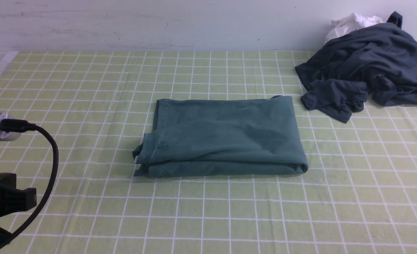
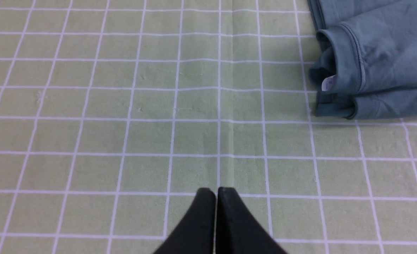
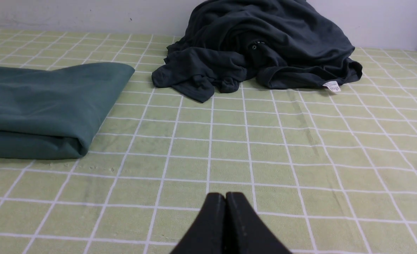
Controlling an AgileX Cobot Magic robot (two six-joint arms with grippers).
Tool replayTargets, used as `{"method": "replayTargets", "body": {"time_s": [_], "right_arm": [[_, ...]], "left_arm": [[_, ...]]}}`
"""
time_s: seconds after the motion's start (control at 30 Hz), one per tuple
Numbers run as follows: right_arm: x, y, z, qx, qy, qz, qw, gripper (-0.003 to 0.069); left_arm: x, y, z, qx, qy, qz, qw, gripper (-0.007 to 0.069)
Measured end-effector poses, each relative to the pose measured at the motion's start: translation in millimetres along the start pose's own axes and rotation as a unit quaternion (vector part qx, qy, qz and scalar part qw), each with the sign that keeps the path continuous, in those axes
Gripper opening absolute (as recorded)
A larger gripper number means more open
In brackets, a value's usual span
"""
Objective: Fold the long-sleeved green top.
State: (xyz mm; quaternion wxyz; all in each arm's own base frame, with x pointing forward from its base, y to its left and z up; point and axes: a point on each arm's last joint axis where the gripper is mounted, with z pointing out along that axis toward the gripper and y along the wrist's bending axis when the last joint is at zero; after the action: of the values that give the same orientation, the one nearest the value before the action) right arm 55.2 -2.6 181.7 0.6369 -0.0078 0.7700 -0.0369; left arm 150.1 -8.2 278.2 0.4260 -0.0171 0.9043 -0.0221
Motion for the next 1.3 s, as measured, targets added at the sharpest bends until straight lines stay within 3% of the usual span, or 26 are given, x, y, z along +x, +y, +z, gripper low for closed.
{"method": "replayTargets", "body": {"time_s": [0.4, 0.63, 0.9, 1.3], "right_arm": [[0.1, 0.0, 0.0, 0.0, 0.001, 0.0, 1.0, -0.0014], [0.1, 0.0, 0.0, 0.0, 0.001, 0.0, 1.0, -0.0014], [0.3, 0.1, -0.1, -0.001, 0.003, 0.0, 1.0, -0.0014], [0.1, 0.1, -0.1, -0.001, 0.003, 0.002, 1.0, -0.0014]], "left_arm": [[7.0, -1.3, -9.3, 0.008, -0.027, 0.011, 1.0, -0.0004], [70.3, 6.3, -41.8, 0.023, -0.14, 0.012, 0.99, -0.0004], [139.7, 11.8, -12.1, 0.033, -0.191, 0.009, 0.981, -0.0004], [144.6, 11.6, -7.5, 0.03, -0.188, 0.047, 0.981, -0.0004]]}}
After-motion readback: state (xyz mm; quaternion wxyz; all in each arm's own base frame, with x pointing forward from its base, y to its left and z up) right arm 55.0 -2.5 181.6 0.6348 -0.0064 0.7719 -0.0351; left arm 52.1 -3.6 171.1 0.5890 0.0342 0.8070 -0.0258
